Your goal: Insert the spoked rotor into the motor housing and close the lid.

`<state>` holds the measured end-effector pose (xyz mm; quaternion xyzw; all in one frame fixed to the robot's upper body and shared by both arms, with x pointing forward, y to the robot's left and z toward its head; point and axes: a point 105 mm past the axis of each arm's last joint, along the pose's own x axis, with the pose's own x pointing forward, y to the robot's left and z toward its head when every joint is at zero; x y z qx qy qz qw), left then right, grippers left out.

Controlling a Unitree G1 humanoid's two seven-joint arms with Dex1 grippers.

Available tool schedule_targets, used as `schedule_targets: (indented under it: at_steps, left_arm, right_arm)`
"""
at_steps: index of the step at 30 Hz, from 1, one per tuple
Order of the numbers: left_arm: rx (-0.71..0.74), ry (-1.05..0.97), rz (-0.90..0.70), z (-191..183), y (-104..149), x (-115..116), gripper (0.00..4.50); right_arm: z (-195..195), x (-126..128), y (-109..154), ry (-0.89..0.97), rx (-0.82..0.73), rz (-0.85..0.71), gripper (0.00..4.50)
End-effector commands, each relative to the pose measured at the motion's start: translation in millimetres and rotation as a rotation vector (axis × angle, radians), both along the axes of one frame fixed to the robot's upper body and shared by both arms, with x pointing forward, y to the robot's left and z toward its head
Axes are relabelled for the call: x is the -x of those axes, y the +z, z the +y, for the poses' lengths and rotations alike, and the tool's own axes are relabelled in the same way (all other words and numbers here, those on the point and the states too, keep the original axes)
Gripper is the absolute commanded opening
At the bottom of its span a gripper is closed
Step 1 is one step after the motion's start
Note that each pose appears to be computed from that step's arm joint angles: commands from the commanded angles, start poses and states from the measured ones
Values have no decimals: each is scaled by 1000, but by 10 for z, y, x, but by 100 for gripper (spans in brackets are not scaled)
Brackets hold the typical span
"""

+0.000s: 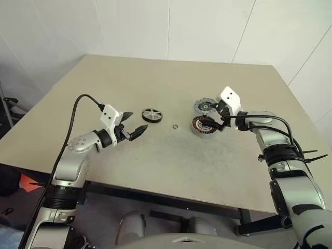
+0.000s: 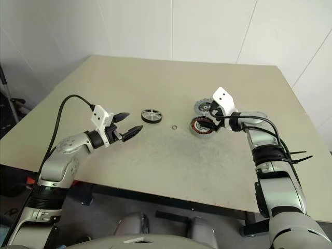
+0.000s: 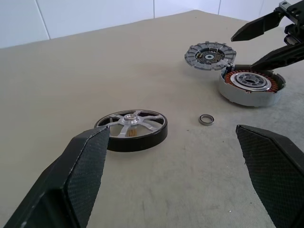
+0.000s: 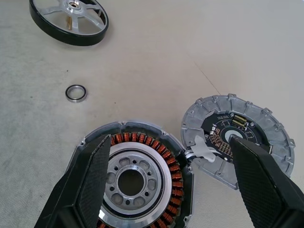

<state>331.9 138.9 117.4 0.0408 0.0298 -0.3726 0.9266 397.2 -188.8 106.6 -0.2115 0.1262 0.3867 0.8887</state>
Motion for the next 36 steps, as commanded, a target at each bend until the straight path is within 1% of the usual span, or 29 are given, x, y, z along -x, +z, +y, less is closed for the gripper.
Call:
schedule_targets:
  at_steps: [1, 5, 9, 12, 16, 18, 20, 21, 22, 25, 28, 30, 32, 34, 36]
  left_arm:
    - [6, 6, -58, 12, 131, 4, 450]
    - [4, 7, -56, 6, 119, -6, 450]
    - [6, 5, -68, 10, 182, -33, 450]
    - [15, 1, -67, -10, 180, -19, 450]
    - [6, -1, -68, -22, 181, -40, 450]
    - [-1, -2, -69, -16, 191, -54, 450]
    - [-13, -2, -63, -10, 176, -52, 450]
    - [-19, -2, -57, -11, 152, -48, 450]
    - [-23, -1, -52, -16, 130, -45, 450]
    - [-28, -1, -48, -36, 114, -51, 450]
    - [-29, 2, -48, -48, 115, -66, 450]
    - [-31, 4, -43, -56, 85, -68, 450]
    - [-34, 7, -39, -61, 65, -67, 450]
    - [-35, 15, -35, -54, 52, -67, 450]
    - [-43, 23, -31, -41, 28, -59, 450]
  right_arm:
    - [22, -58, 266, 11, -24, -81, 449]
    - [5, -80, 305, -1, -30, -91, 449]
    - [84, -76, 324, 29, -35, -92, 449]
    - [-3, -81, 293, -8, -33, -91, 449]
    - [26, -37, 281, 15, -29, -83, 449]
    - [71, 74, 237, 96, 54, -65, 449]
    - [46, 201, 200, 167, 183, -52, 449]
    - [4, 238, 219, 184, 250, -59, 449]
    - [-16, 263, 265, 196, 284, -69, 449]
    - [56, 332, 425, 270, 323, -95, 449]
    - [141, 384, 477, 355, 371, -99, 449]
    - [189, 400, 428, 406, 411, -82, 449]
    - [261, 452, 326, 479, 441, -54, 449]
    - [339, 500, 248, 547, 448, -29, 449]
    - [362, 485, 184, 578, 458, -5, 449]
